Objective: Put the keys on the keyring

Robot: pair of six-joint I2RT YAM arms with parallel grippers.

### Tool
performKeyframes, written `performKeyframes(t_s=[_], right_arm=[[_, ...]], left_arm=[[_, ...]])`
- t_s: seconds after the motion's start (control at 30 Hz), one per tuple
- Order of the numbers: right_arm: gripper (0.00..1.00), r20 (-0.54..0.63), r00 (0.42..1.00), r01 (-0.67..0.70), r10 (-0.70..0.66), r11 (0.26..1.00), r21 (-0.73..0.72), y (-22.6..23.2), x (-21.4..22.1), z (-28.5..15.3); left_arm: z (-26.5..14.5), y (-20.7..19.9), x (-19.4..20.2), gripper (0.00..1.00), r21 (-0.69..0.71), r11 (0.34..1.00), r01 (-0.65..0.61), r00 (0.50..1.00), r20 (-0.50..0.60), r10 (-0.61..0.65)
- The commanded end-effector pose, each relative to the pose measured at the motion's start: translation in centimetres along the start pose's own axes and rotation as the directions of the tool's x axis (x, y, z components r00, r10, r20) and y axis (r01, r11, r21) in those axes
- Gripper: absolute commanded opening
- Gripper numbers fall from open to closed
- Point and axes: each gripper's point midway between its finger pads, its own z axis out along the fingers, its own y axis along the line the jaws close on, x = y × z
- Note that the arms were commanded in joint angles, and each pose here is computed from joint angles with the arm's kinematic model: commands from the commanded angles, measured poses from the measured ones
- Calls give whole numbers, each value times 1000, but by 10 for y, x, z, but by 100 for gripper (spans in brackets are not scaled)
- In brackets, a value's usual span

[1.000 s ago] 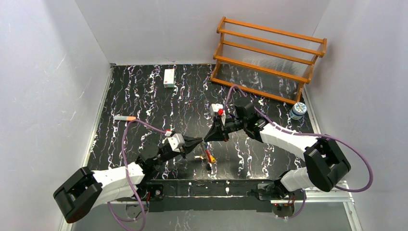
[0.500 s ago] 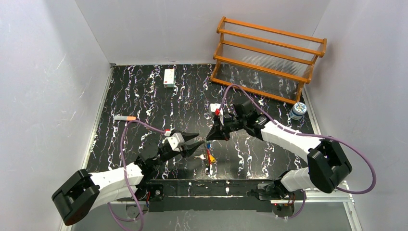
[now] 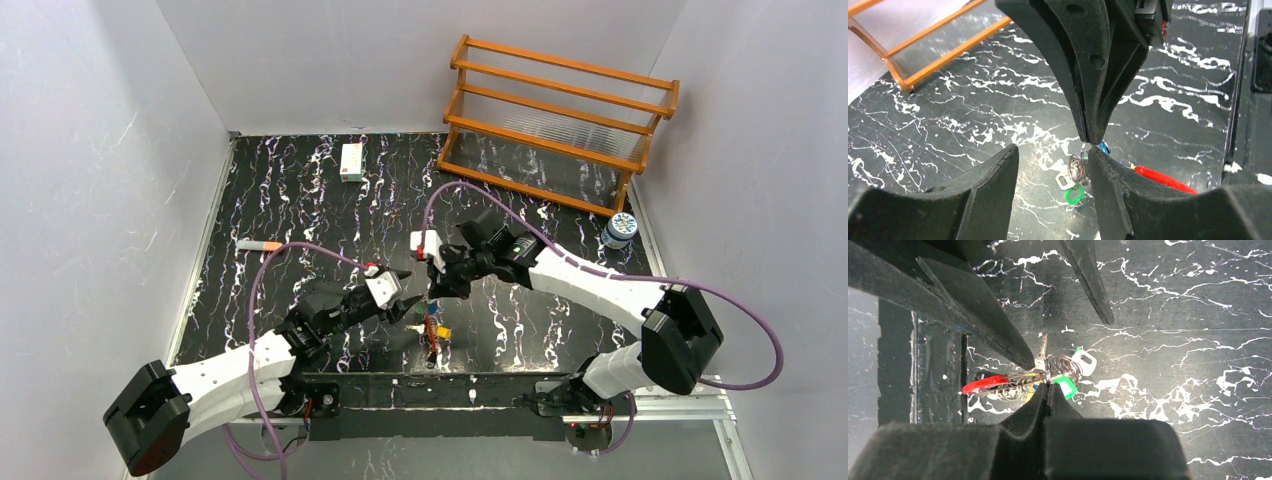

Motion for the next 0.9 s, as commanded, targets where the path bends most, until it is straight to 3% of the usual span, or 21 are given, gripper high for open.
performKeyframes(t_s=[0.0,0.1,0.27,0.6,0.87], right_arm=[[1,-97,995,32,-28,998,46,-4,4,2],[1,-98,994,43,-38,998,42,-3,1,5],[1,-94,994,55,-52,998,37,-1,-1,7],[1,-80,995,64,-61,998,29,2,-6,10],[1,-72,995,72,-70,997,29,4,-8,10]], left_arm=[[1,-8,0,51,71,996,-57,997,-43,60],[2,-13,2,48,109,992,-60,996,-65,67],[4,-22,8,35,173,984,-49,993,-95,66],[13,-33,17,32,241,971,-8,991,-130,41],[16,-33,15,7,240,971,-6,992,-119,35]])
